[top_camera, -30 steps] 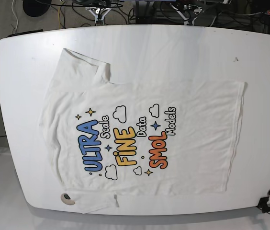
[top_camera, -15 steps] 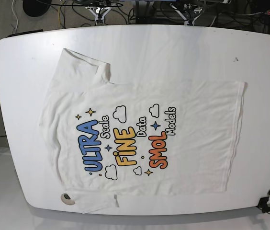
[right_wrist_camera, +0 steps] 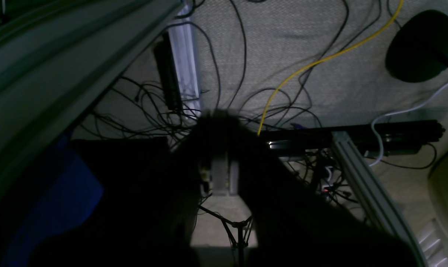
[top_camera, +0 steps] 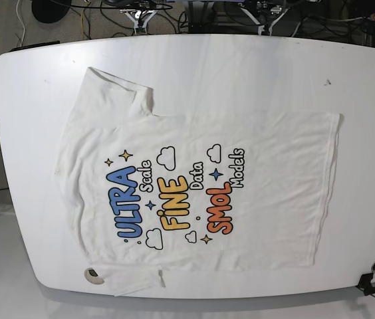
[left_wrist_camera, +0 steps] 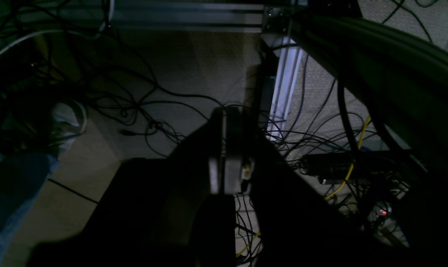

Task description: Fold the T-shirt properly

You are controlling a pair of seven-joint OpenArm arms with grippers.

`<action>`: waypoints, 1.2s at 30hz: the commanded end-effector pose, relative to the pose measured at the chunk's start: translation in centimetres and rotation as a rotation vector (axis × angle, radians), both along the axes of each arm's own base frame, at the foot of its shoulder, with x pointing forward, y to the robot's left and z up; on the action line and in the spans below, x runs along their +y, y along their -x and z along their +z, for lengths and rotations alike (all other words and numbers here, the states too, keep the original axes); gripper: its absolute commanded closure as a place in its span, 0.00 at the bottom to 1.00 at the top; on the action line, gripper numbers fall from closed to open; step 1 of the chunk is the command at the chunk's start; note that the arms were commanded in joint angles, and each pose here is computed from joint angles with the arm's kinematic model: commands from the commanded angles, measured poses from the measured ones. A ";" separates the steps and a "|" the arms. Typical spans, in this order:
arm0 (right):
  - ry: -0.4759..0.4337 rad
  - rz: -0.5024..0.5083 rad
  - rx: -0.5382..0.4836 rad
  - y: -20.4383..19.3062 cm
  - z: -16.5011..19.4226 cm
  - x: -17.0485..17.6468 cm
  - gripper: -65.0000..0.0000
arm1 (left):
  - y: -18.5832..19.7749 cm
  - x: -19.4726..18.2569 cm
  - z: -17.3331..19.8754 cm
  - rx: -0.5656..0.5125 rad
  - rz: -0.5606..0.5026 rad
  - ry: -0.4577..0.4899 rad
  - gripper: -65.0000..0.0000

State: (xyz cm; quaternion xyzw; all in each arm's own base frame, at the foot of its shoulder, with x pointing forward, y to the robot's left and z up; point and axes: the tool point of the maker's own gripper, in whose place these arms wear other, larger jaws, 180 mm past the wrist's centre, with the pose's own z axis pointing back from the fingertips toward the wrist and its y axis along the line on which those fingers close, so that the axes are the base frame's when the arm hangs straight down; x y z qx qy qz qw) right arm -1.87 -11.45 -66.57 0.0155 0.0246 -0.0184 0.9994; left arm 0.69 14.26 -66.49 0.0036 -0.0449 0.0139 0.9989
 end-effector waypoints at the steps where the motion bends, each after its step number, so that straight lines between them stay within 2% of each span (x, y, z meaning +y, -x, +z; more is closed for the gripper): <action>1: 0.001 0.004 0.001 -0.1 0.0 -0.1 1.00 | 0.0 0.0 0.0 -0.002 -0.003 -0.003 1.00; 21: 0.001 -0.003 0.008 0.5 0.0 0.0 1.00 | 0.4 0.3 0.0 0.004 0.007 -0.005 1.00; 22: -0.011 -0.002 -0.026 -0.5 0.0 0.1 1.00 | -0.2 0.3 0.0 -0.012 0.007 -0.008 1.00; 25: -0.007 -0.004 -0.044 -1.0 0.0 -0.1 1.00 | -0.3 0.5 0.0 -0.012 0.010 -0.012 1.00; 36: -0.004 -0.002 -0.048 -0.9 0.0 -0.2 1.00 | -0.5 0.6 0.0 -0.014 0.012 -0.013 1.00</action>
